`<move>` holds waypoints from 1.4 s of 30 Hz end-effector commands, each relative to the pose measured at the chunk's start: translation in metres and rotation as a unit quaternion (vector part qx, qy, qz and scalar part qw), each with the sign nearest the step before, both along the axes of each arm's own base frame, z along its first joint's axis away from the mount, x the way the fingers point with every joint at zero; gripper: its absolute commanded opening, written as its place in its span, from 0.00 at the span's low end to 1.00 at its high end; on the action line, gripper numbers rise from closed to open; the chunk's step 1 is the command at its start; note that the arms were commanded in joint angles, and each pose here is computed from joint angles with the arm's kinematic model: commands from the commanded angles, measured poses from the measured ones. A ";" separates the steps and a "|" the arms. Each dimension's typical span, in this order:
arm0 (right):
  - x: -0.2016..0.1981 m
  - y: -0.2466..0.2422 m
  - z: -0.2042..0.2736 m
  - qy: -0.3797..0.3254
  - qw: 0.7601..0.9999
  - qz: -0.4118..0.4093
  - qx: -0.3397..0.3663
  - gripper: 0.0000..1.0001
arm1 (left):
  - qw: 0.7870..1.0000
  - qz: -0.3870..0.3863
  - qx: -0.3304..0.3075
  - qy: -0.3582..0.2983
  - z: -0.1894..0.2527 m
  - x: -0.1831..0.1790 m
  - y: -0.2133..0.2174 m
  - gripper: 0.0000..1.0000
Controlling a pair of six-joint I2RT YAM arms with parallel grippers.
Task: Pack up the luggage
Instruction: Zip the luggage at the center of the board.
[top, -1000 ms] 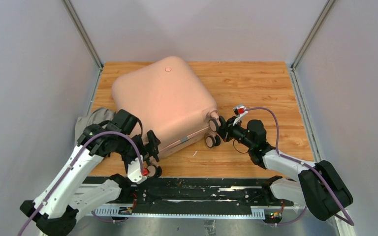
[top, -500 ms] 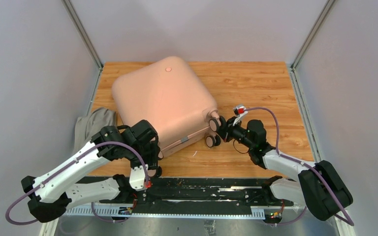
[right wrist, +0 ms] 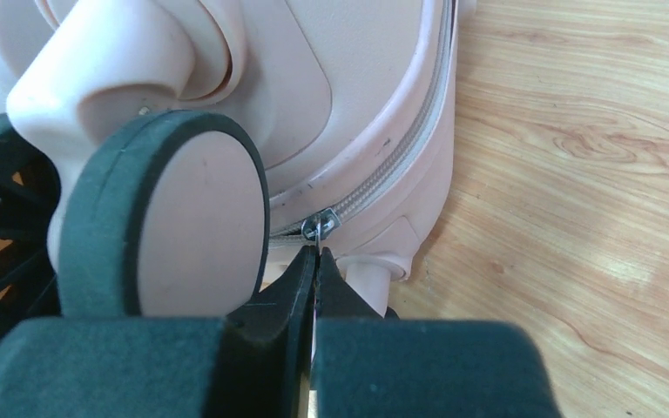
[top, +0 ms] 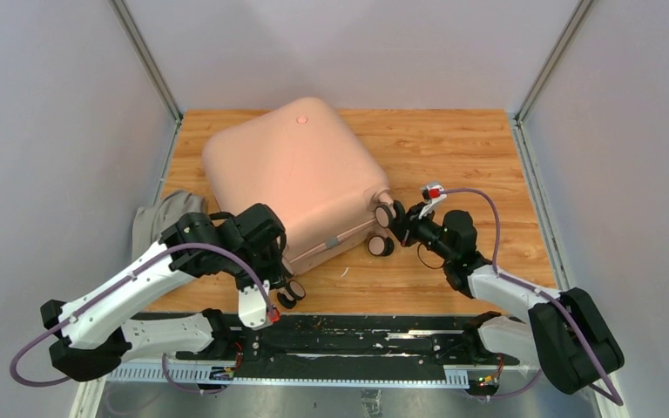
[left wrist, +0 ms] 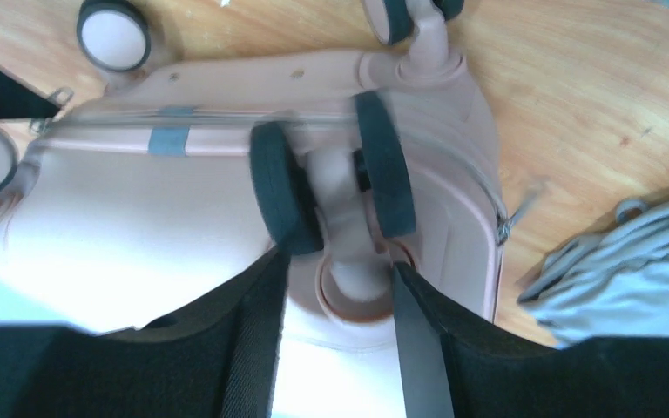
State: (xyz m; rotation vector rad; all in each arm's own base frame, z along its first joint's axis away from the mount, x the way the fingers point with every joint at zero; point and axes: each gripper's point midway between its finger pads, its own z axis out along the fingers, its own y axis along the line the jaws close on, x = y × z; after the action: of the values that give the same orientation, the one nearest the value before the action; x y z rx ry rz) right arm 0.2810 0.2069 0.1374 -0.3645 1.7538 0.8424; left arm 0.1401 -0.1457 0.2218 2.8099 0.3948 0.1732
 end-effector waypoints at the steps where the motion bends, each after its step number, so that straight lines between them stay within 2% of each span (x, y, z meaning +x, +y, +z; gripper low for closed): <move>1: 0.016 -0.009 0.014 -0.035 0.999 -0.024 0.006 0.00 | 0.988 0.006 -0.079 -0.133 0.058 0.030 -0.009 0.00; 9: 0.026 -0.023 0.010 -0.027 0.999 -0.044 0.017 0.00 | 0.988 0.008 -0.083 -0.131 0.050 0.027 -0.005 0.00; 13: 0.021 -0.018 0.009 -0.020 0.999 -0.024 0.026 0.00 | 0.990 0.003 -0.081 -0.116 0.039 0.020 -0.003 0.02; 14: 0.019 -0.017 0.007 -0.017 0.999 -0.020 0.030 0.00 | 0.991 -0.004 -0.078 -0.112 0.034 0.017 -0.002 0.38; 15: 0.016 -0.015 0.007 -0.015 0.999 -0.013 0.035 0.00 | 0.991 -0.010 -0.078 -0.105 0.028 0.014 -0.003 0.88; 16: 0.015 -0.013 0.006 -0.011 0.999 -0.008 0.038 0.00 | 0.992 -0.016 -0.078 -0.093 0.023 0.011 -0.005 0.98; 28: 0.010 -0.011 0.010 -0.012 0.999 0.004 0.041 0.00 | 0.999 0.013 -0.040 0.002 0.000 0.001 -0.062 1.00; 39: 0.006 -0.011 0.015 -0.015 0.999 0.008 0.044 0.00 | 0.993 0.110 0.028 0.024 -0.038 0.002 -0.053 1.00; 42: 0.005 -0.011 0.013 -0.013 0.999 0.007 0.044 0.00 | 0.989 0.139 0.035 0.030 -0.042 0.003 -0.054 0.93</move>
State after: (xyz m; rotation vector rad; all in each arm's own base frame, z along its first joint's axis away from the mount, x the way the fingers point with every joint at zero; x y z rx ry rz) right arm 0.2944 0.1891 0.1317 -0.2733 1.7645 0.8619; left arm 0.1414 -0.2001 0.1860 2.8338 0.6660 0.1518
